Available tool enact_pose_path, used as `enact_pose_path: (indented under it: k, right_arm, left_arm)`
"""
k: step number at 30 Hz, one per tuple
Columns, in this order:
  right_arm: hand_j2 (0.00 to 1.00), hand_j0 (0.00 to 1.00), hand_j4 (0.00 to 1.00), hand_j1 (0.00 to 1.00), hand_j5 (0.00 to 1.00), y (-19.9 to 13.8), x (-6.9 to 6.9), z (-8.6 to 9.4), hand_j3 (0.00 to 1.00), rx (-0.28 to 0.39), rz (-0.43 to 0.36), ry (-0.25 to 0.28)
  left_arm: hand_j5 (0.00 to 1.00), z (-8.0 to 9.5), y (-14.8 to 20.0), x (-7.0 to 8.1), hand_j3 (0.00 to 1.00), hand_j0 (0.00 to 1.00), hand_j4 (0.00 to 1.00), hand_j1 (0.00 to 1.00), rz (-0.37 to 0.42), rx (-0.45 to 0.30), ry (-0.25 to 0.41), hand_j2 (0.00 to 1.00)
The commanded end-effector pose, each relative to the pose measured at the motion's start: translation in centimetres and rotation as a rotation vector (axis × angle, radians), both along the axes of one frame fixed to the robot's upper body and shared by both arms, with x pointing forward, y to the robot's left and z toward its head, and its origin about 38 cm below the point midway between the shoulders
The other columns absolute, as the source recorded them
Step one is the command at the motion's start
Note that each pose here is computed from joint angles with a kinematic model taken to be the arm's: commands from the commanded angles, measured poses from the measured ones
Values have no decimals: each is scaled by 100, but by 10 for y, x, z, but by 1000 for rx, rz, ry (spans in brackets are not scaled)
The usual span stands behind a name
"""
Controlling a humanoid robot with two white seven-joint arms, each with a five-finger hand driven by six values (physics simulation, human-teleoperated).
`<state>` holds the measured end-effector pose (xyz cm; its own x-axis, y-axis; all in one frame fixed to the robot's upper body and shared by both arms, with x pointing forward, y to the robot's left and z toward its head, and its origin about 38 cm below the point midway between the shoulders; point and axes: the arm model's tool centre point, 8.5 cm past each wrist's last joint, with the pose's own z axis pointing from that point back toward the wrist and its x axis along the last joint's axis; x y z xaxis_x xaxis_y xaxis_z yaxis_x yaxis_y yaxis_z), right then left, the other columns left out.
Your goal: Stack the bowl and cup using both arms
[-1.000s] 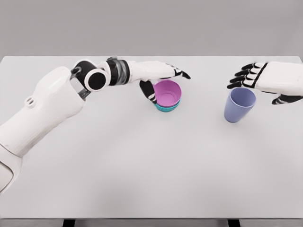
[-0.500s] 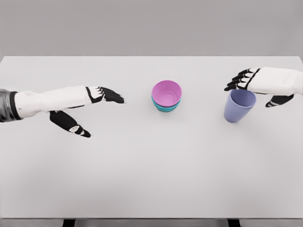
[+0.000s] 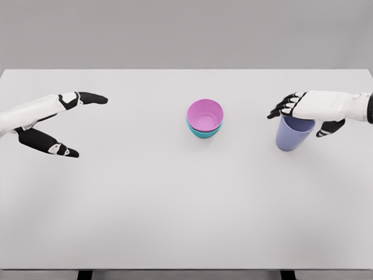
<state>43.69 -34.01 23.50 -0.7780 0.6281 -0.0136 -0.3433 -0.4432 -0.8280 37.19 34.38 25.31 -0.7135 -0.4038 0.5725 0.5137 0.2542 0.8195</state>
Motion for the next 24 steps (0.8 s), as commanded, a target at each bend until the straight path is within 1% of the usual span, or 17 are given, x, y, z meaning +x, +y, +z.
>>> enact_pose_path:
  k: [1,6,9,14,15,16,19,21,22,24]
  right_arm:
    - [100,100,100,100,100,-1,1,-3,100,2,-8,9]
    - [100,100,100,100,100,-4,3,-5,100,1,-20,13]
    - [100,100,100,100,100,-4,3,-4,100,1,-20,11]
    - [99,99,99,99,99,-2,2,-8,99,-6,-14,22]
    - [96,96,96,96,96,-2,2,-8,96,-6,-14,22]
    - [90,90,90,90,90,-2,2,-8,90,-4,-14,22]
    - [79,79,79,79,79,-2,2,-8,79,-4,-14,22]
    - [75,75,75,75,75,-1,3,-8,75,-1,-11,22]
    - [70,70,70,70,70,4,4,-8,70,6,-4,21]
    - [69,69,69,69,69,3,5,-7,69,6,-5,17]
  left_arm:
    - [100,-1,1,1,100,100,100,100,7,-12,4,100]
    - [100,-3,-2,2,100,100,100,100,4,-18,5,100]
    - [100,-5,-5,2,100,100,100,100,0,-29,6,100]
    - [100,-5,-5,2,100,100,100,100,-1,-31,6,100]
    - [100,-5,-5,2,100,100,100,100,-1,-31,6,100]
    - [100,-5,-5,2,100,100,100,100,0,-29,5,100]
    - [100,-5,-5,2,100,100,100,100,-1,-32,6,100]
    - [100,-5,-6,2,100,100,100,100,-1,-32,6,100]
    - [100,-5,-6,2,100,100,100,100,-1,-32,6,100]
    - [100,-5,-6,2,100,100,100,100,-2,-35,6,100]
